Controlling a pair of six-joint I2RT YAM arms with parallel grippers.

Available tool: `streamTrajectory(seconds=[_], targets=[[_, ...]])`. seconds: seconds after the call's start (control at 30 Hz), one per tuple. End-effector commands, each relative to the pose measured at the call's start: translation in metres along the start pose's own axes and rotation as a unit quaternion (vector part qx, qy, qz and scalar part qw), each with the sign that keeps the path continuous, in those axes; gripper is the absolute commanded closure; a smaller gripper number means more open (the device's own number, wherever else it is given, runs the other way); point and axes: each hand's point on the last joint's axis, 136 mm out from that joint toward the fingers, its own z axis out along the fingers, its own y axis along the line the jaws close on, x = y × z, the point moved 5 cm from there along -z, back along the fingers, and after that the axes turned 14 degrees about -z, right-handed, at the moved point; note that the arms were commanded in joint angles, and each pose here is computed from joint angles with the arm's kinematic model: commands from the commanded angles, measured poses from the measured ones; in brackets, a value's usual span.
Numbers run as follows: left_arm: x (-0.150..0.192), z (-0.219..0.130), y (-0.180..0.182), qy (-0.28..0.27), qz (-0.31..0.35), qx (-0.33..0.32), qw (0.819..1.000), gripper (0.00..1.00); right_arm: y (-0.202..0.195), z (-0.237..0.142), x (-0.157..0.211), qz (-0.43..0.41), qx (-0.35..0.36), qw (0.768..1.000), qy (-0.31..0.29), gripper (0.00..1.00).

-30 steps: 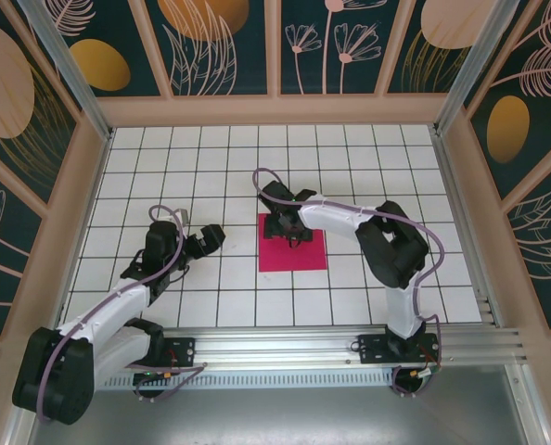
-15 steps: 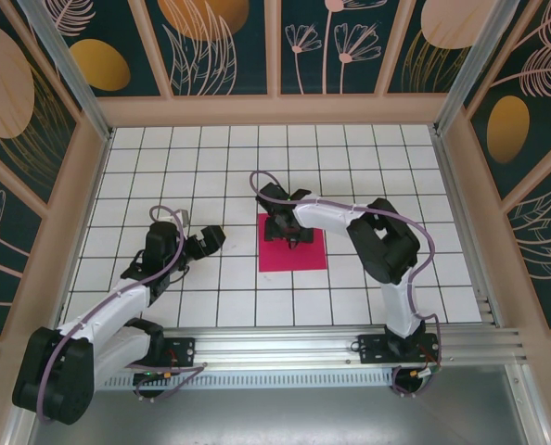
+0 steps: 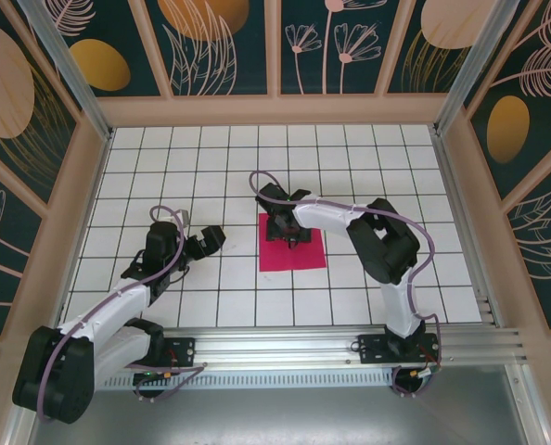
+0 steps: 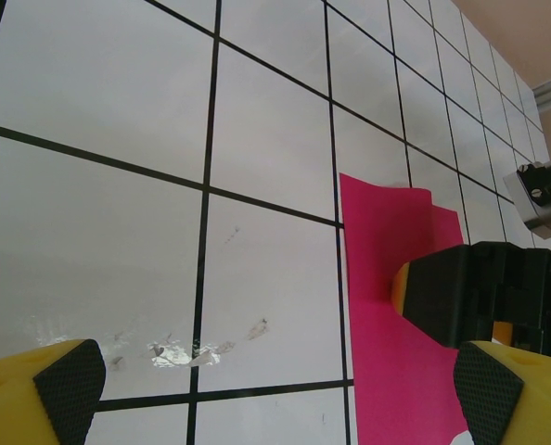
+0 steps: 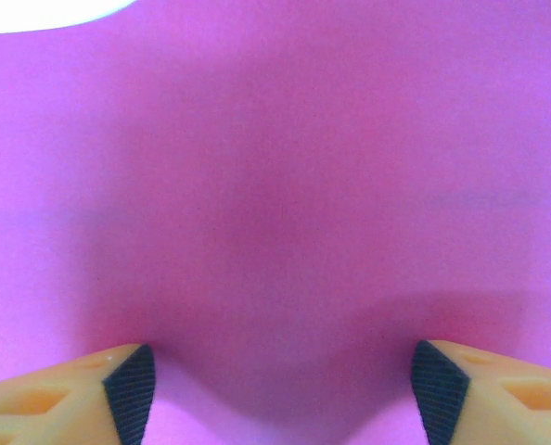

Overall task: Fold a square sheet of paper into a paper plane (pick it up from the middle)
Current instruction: Fold the square sheet of paper in half at the center of the table.

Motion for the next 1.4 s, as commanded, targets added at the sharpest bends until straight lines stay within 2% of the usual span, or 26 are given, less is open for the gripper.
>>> streamTrajectory(seconds=[0.0,0.1,0.17,0.23,0.3,0.43,0.5,0.67,0.73,0.9,1.13,1.2,1.27,1.37], targets=[[0.004,-0.001,0.001,0.005,0.010,0.002,1.000,0.01,-0.003,0.029,0.026,-0.015,0.016,0.998,0.053,0.27],[0.003,-0.002,0.002,0.005,0.008,0.001,1.000,0.01,-0.001,0.020,0.018,-0.019,0.011,0.999,0.039,0.30],[0.003,-0.002,0.002,0.004,0.007,-0.001,1.000,0.01,0.000,0.013,0.013,-0.018,0.006,0.999,0.026,0.43],[0.003,-0.002,0.001,0.004,0.006,-0.001,1.000,0.01,-0.001,0.007,0.010,-0.014,0.005,1.000,0.017,0.44],[0.002,-0.003,0.001,0.002,0.004,-0.001,1.000,0.01,-0.001,0.002,0.008,-0.013,0.002,1.000,0.011,0.50],[0.001,-0.004,-0.001,-0.002,0.002,0.000,1.000,0.01,0.002,-0.013,0.002,-0.012,-0.015,1.000,-0.007,0.55],[0.001,-0.004,-0.002,-0.002,0.001,0.000,1.000,0.01,0.004,-0.023,-0.001,-0.012,-0.029,0.999,-0.021,0.63],[0.000,-0.005,-0.003,-0.002,-0.002,0.000,1.000,0.02,0.009,-0.048,-0.010,-0.009,-0.069,0.996,-0.050,0.64],[-0.001,-0.005,-0.003,-0.002,-0.004,0.001,1.000,0.01,0.014,-0.059,-0.014,-0.008,-0.107,0.992,-0.064,0.68],[-0.002,-0.006,-0.008,-0.003,-0.009,0.008,1.000,0.02,0.017,-0.081,-0.020,0.014,-0.195,0.977,-0.086,0.67],[-0.004,-0.009,-0.019,0.003,-0.014,0.028,0.999,0.01,0.006,-0.098,-0.022,0.060,-0.351,0.929,-0.100,0.68],[-0.005,-0.009,-0.022,0.003,-0.017,0.034,0.999,0.01,-0.004,-0.105,-0.023,0.079,-0.399,0.907,-0.108,0.68],[-0.007,-0.010,-0.026,0.003,-0.017,0.041,0.999,0.01,-0.015,-0.107,-0.022,0.088,-0.409,0.901,-0.118,0.67],[-0.009,-0.010,-0.032,0.003,-0.018,0.052,0.998,0.02,-0.027,-0.087,-0.011,0.084,-0.393,0.911,-0.095,0.67]])
